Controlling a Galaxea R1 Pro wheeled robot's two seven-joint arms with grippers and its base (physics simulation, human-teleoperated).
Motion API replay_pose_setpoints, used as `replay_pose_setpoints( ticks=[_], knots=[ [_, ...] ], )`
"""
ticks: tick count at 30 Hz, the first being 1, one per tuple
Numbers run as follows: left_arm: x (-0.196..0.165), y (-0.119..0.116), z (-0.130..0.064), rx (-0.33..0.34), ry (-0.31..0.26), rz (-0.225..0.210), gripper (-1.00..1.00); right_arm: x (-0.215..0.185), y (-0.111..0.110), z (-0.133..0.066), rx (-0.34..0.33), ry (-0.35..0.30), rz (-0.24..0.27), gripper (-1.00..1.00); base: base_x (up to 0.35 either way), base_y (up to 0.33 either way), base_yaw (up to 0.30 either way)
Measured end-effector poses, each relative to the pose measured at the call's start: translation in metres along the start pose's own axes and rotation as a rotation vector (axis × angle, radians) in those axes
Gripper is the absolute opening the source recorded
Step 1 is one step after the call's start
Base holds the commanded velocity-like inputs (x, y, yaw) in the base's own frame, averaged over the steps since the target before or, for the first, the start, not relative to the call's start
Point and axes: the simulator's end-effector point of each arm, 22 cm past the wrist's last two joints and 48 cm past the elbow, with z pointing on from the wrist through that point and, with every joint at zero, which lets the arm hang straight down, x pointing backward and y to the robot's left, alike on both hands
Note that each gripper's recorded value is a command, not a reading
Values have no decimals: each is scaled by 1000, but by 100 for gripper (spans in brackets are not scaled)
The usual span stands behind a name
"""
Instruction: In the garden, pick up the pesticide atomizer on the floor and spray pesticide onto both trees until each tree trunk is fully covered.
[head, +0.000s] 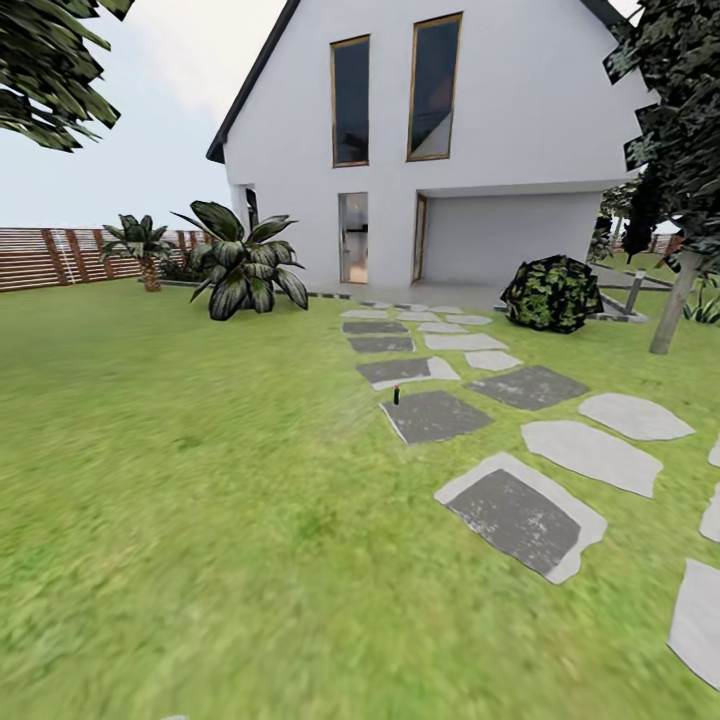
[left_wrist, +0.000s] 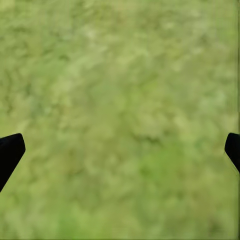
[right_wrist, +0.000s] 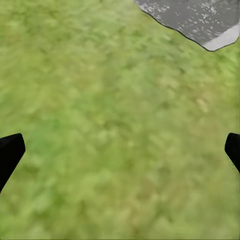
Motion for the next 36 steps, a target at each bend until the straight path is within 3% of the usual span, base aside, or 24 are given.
replay_pose_setpoints(
  ticks=[15,25,36],
  knots=[
    [-4,13,1,-15,-9,3,100,1,0,0,0,2,-1,100,268,-86,0],
    [-18,13,1,-15,-60,4,100,1,0,0,0,2,-1,100,226,-88,0],
    [-18,9,1,-9,-60,3,100,1,0,0,0,2,-1,100,63,-14,0]
  ],
)
